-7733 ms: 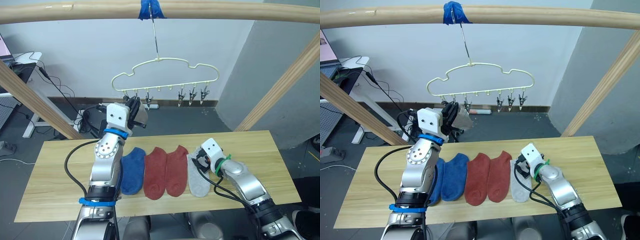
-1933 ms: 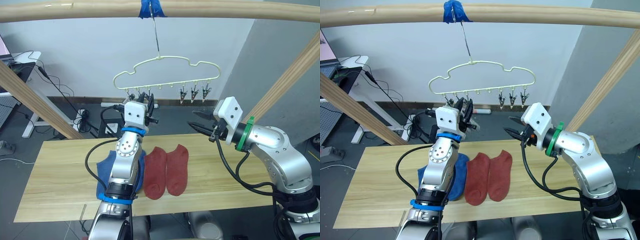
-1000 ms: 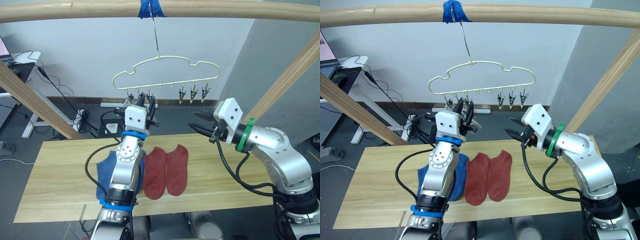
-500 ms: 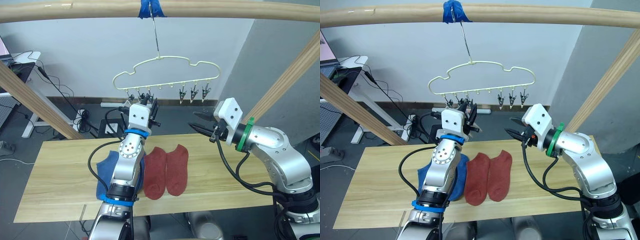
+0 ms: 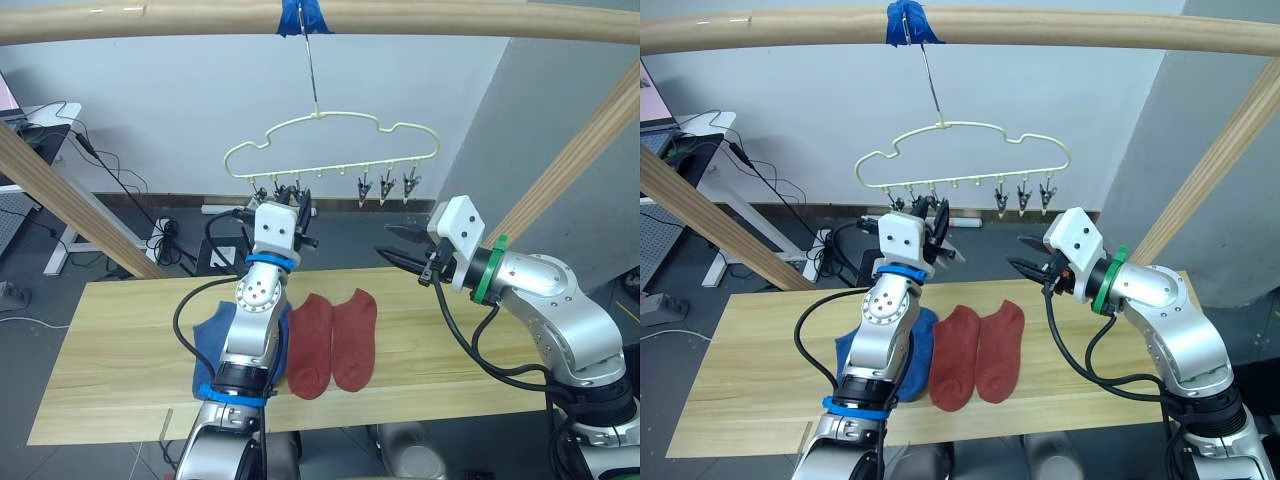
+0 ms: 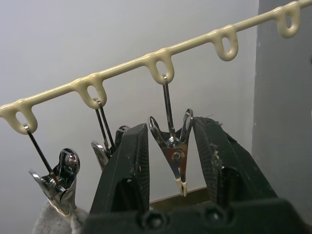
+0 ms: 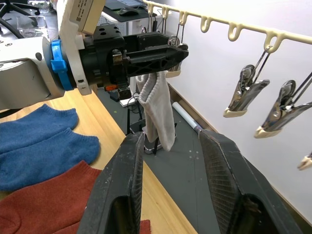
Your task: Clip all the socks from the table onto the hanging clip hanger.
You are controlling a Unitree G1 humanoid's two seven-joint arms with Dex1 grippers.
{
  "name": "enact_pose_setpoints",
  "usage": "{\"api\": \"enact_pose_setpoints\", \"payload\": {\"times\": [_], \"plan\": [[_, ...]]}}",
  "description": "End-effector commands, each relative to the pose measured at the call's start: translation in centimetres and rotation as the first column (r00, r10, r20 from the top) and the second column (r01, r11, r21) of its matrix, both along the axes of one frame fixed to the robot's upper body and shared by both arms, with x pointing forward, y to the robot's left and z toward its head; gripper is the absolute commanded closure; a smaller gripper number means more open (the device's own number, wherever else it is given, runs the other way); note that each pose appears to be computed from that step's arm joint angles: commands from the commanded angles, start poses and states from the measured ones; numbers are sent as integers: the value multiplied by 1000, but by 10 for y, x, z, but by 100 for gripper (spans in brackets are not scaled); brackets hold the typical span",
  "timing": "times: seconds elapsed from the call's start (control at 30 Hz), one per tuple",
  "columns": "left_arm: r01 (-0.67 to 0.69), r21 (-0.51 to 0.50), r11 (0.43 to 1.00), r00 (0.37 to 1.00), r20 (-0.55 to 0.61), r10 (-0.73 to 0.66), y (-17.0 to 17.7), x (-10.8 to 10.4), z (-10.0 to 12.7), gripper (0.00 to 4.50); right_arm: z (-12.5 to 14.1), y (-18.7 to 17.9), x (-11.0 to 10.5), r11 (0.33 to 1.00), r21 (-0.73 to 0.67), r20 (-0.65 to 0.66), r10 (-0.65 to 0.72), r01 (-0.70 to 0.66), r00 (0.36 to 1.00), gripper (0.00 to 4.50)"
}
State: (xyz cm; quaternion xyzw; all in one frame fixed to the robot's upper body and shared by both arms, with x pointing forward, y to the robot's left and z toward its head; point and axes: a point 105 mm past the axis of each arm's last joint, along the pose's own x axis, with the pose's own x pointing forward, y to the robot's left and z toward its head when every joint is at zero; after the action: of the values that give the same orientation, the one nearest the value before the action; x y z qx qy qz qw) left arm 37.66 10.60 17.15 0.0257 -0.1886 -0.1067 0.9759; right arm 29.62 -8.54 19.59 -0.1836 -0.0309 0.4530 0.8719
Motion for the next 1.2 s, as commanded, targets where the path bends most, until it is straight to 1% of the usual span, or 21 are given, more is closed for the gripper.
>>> {"api": "enact_pose_setpoints", "payload": {"times": [0.03, 0.2, 0.3, 0.37, 0.43, 0.57, 0.63, 0.67, 0.77, 0.87, 0.97, 1.2], "plan": [[1, -8, 1000, 998, 55, 0, -1, -1, 14, 294, 11, 3, -5, 1000, 12, 49, 25, -25, 998, 266], [4, -7, 1000, 998, 59, -3, -1, -1, 14, 294, 10, 3, -5, 1000, 11, 47, 25, -26, 999, 266], [9, -5, 1000, 998, 60, -9, -2, -1, 14, 348, 9, 4, -5, 1000, 9, 45, 26, -27, 999, 266], [10, -4, 1000, 998, 62, -10, -1, -1, 15, 394, 9, 4, -5, 1000, 8, 44, 27, -27, 999, 266], [11, -2, 1000, 998, 66, -11, -1, -1, 16, 419, 7, 4, -6, 1000, 5, 41, 27, -27, 999, 266], [17, 7, 1000, 997, 75, -17, 0, -3, 17, 422, -2, 4, -5, 1000, -13, 24, 14, -13, 1000, 266], [20, 12, 1000, 997, 78, -21, 1, -3, 18, 422, -14, 3, -2, 999, -30, -6, -21, 21, 1000, 266], [23, 15, 1000, 996, 81, -24, 2, -4, 19, 422, -24, 2, 0, 998, -38, -41, -53, 51, 998, 266], [50, 36, 998, 995, 89, -53, 1, -6, 21, 422, -56, 3, 3, 990, -60, -121, -135, 128, 983, 209], [80, 48, 996, 993, 86, -84, 3, -8, 22, 422, -92, 9, 5, 972, -114, -179, -222, 204, 958, 109], [101, 53, 993, 991, 77, -105, 6, -10, 22, 422, -122, 18, 7, 958, -149, -218, -273, 245, 937, 1], [159, 57, 986, 986, 30, -161, 9, -12, 18, 422, -157, 34, 31, 915, -136, -283, -404, 380, 870, 0]]}}
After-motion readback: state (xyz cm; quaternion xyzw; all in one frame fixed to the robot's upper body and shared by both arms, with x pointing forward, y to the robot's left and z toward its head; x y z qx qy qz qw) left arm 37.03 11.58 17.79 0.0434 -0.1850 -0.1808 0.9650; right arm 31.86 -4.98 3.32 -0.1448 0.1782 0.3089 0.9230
